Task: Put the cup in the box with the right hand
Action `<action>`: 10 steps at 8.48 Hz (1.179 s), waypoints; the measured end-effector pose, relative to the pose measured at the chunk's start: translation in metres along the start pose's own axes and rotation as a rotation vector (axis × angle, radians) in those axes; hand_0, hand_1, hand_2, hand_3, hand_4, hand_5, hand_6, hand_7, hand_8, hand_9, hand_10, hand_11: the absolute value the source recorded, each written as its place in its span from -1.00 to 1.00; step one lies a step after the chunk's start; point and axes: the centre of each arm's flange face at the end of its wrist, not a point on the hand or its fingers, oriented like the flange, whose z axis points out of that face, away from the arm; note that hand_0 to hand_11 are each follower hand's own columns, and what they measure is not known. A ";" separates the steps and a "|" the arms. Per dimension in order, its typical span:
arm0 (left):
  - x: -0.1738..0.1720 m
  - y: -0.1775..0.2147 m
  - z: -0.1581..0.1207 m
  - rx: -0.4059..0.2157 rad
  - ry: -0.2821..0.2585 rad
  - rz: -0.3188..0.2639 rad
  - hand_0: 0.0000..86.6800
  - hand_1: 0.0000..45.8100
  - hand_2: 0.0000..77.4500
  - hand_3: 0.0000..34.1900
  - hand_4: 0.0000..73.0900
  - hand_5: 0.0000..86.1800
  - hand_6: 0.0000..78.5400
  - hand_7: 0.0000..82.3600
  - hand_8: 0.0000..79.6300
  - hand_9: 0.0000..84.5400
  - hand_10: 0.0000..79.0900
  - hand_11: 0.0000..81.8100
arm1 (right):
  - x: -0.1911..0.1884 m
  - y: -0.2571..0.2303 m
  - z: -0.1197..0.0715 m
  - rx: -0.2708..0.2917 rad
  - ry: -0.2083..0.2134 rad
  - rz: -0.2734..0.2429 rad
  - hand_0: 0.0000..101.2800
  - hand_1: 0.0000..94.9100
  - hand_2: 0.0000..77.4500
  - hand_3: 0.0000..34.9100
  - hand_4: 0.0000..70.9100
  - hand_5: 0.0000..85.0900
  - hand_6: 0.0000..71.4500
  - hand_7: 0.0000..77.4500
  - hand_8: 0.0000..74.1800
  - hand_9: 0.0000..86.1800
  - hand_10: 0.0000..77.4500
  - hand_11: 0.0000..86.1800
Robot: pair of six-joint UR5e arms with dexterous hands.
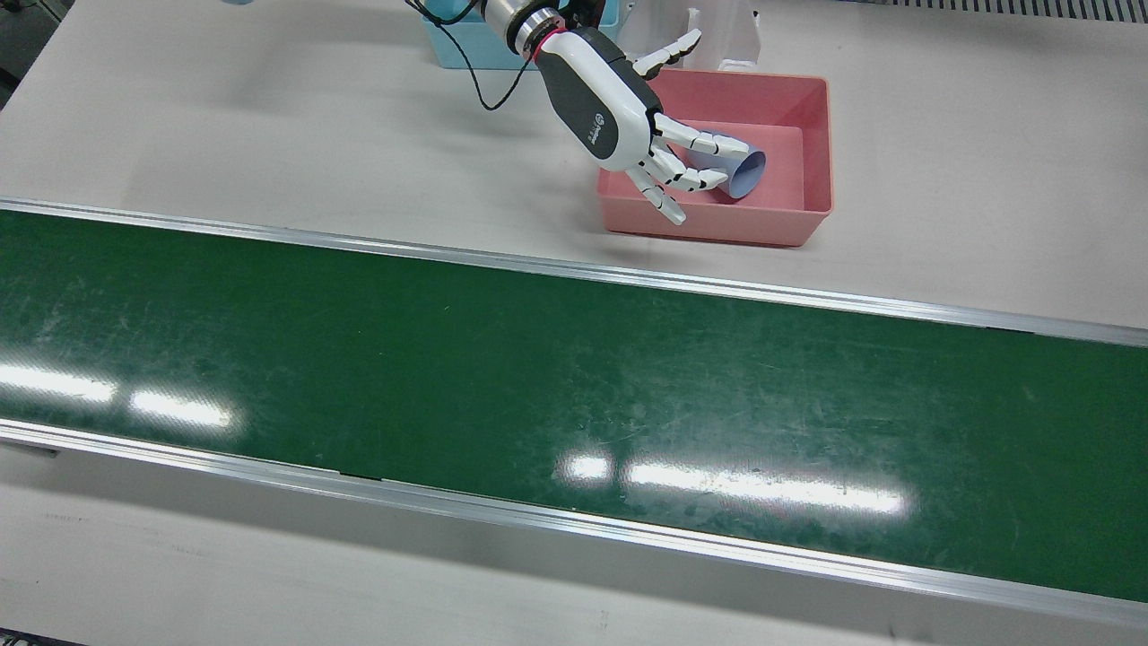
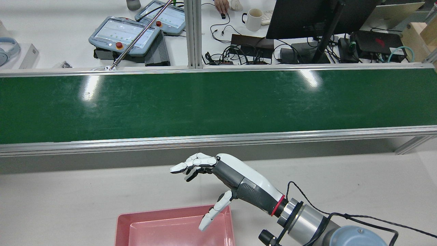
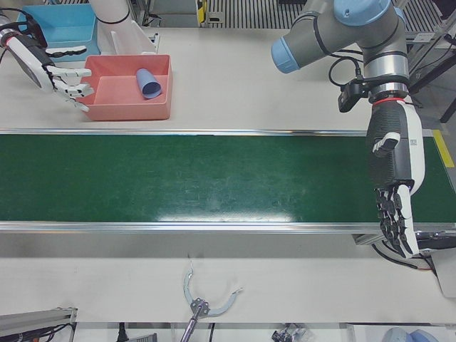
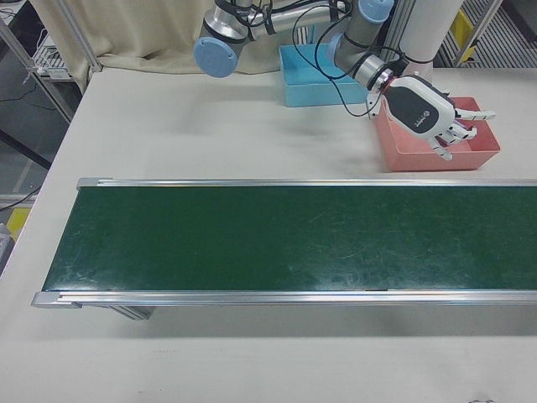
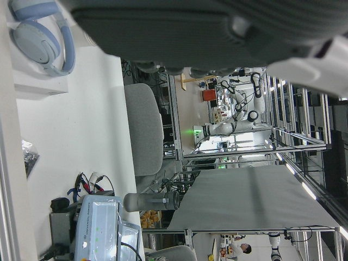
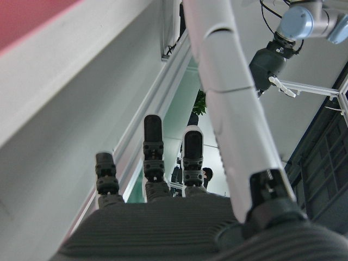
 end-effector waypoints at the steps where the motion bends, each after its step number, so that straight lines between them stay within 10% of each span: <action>1: 0.000 0.000 0.000 0.000 0.000 0.000 -1.00 -0.98 -0.99 -1.00 -1.00 -1.00 -1.00 -1.00 -1.00 -0.99 -1.00 -1.00 | -0.026 -0.010 0.000 0.002 -0.036 0.000 0.35 -0.64 -0.99 0.20 -0.92 -0.76 -0.80 0.08 -0.43 -0.35 -0.83 -0.72; 2: 0.000 0.000 0.000 0.000 0.001 0.000 -1.00 -0.98 -0.99 -1.00 -1.00 -1.00 -1.00 -1.00 -1.00 -0.99 -1.00 -1.00 | -0.047 -0.020 -0.002 0.009 -0.064 0.014 0.61 -0.28 -1.00 0.01 -0.35 -0.64 -0.56 0.70 -0.19 -0.08 -0.66 -0.51; 4: 0.000 0.000 0.000 0.000 0.000 0.000 -1.00 -0.98 -0.99 -1.00 -1.00 -1.00 -1.00 -1.00 -1.00 -0.99 -1.00 -1.00 | -0.076 -0.042 -0.007 0.039 -0.110 0.036 0.58 -0.23 -0.86 -0.50 0.28 -0.56 -0.30 0.82 0.00 0.18 -0.42 -0.16; 6: 0.000 0.000 0.000 0.000 0.000 -0.001 -1.00 -0.98 -0.99 -1.00 -1.00 -1.00 -1.00 -1.00 -1.00 -0.99 -1.00 -1.00 | -0.109 -0.067 -0.011 0.073 -0.173 0.036 0.58 -0.25 -0.07 -1.00 0.06 -0.54 -0.24 0.82 0.07 0.24 -0.27 0.01; 8: 0.000 0.000 0.000 0.000 0.000 -0.001 -1.00 -0.98 -0.99 -1.00 -1.00 -1.00 -1.00 -1.00 -1.00 -0.99 -1.00 -1.00 | -0.139 -0.092 -0.017 0.128 -0.252 0.032 0.58 -0.26 0.59 -1.00 -0.23 -0.51 -0.27 0.82 0.07 0.22 -0.31 0.00; 10: 0.000 0.000 0.000 0.000 0.000 -0.001 -1.00 -0.98 -0.99 -1.00 -1.00 -1.00 -1.00 -1.00 -1.00 -0.99 -1.00 -1.00 | -0.146 -0.132 -0.017 0.190 -0.334 0.073 0.58 -0.22 0.34 -1.00 -0.25 -0.54 -0.30 0.82 -0.03 0.08 -0.41 -0.13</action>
